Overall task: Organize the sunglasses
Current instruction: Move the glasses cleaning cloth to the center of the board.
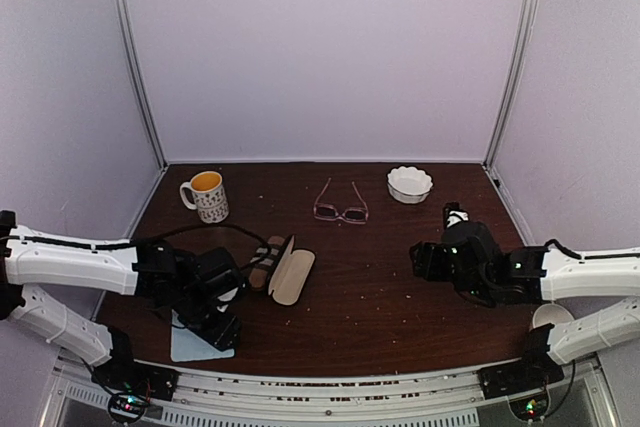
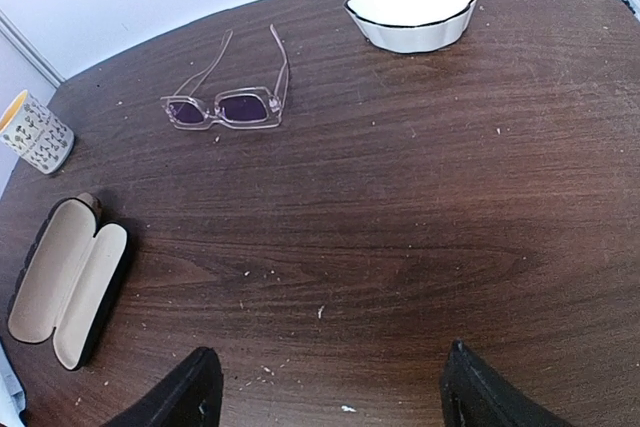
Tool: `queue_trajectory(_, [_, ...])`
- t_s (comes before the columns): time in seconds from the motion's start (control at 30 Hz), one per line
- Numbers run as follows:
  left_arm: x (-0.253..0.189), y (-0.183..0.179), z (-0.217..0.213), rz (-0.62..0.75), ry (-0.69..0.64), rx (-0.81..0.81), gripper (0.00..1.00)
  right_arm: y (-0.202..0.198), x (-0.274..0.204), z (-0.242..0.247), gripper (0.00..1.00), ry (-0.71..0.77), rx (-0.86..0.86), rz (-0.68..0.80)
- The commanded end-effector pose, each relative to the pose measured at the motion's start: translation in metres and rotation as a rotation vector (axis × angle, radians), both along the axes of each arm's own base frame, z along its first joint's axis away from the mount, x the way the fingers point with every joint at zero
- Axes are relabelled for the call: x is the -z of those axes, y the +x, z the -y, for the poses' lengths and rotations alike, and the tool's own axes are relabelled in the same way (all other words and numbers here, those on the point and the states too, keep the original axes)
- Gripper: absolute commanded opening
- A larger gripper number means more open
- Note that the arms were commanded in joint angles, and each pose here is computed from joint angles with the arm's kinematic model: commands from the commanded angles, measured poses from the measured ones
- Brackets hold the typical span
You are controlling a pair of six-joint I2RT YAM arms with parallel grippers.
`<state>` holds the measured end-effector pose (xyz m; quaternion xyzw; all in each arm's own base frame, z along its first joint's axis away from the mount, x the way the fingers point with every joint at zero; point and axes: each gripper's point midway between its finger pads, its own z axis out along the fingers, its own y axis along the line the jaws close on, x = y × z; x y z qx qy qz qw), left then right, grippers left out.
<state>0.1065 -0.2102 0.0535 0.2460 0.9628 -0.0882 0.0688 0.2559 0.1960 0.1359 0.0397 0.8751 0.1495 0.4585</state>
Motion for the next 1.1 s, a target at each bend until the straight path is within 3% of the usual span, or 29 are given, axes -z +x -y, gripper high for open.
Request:
queue_trajectory(0.0, [0.011,-0.001,0.0,-0.002,0.051,-0.005,0.54,0.005,-0.012,-0.006,0.77,0.032,-0.003,0.015])
queue_trajectory(0.23, [0.021,0.002,-0.001,0.02,0.12,0.008,0.46,0.006,-0.011,-0.006,0.77,0.032,-0.005,0.011])
queue_trajectory(0.63, [0.039,0.01,0.002,0.04,0.156,0.0,0.41,0.006,-0.009,-0.008,0.77,0.029,-0.013,0.005])
queue_trajectory(0.93, [0.057,0.005,0.005,0.019,0.139,0.022,0.07,0.007,-0.009,-0.009,0.77,0.027,-0.014,0.004])
queue_trajectory(1.07, [0.055,0.003,0.015,0.015,0.113,0.057,0.0,0.007,-0.009,-0.009,0.77,0.026,-0.015,0.003])
